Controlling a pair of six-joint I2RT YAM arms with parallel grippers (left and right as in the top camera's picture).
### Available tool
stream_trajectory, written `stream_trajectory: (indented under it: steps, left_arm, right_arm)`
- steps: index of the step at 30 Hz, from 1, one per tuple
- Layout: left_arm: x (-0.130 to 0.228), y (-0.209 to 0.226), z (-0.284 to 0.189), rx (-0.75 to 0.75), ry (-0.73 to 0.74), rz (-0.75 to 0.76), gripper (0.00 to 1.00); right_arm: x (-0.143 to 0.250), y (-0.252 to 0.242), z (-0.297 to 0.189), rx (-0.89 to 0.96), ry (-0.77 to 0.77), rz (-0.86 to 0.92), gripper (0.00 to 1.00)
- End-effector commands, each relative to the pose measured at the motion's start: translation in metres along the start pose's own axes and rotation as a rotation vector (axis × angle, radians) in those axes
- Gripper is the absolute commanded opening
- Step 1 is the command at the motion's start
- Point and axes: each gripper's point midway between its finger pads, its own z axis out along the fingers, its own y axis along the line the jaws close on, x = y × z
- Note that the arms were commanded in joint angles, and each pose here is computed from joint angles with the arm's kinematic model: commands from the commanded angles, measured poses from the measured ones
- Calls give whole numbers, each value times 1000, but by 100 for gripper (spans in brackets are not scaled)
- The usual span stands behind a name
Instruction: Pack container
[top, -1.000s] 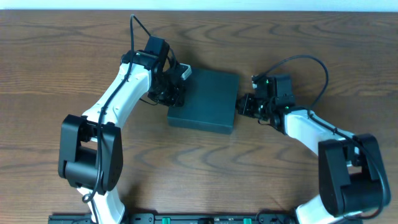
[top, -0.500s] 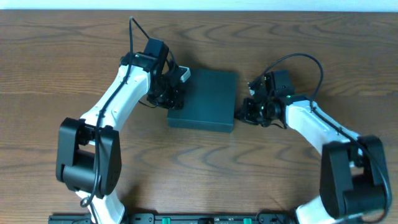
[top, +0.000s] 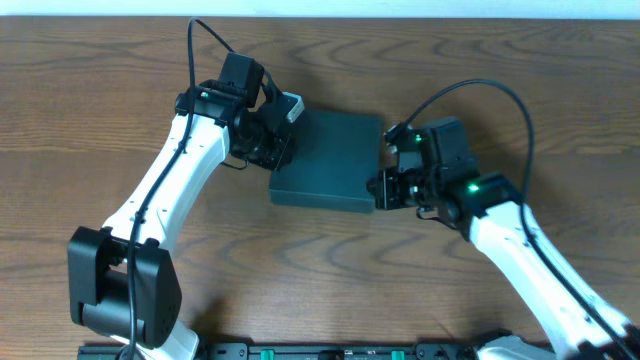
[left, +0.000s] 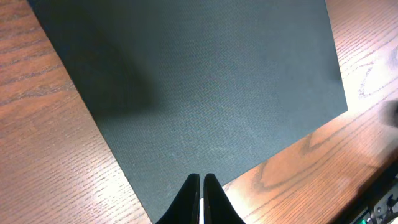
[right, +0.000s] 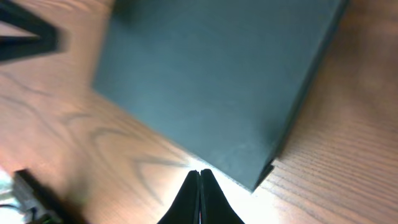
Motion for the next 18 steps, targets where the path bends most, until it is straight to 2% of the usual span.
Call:
stream_trajectory:
  steps: [1,5,8,13,15,18]
  left_arm:
    - [0,-2,2,9,6,-7,6]
    - [2,-2,2,10,12,-9,6]
    - [4,-3,2,10,19,-12,6]
    - [10,-5,-1,13,38,-46,5]
    - [15,-12,-12,17,41,-81,6]
    - [18,-34,-44,52,-17,-57,6]
  right_arm:
    - [21,-21,27,47,72,63,2]
    - [24,-28,43,52,104,83,1]
    - [17,-15,37,-3,85,68,2]
    - [0,18,-7,-76,-17,12,1]
    - [0,28,-35,-84,-71,-12,2]
    - [10,31,-74,-40,-138,-29,2]
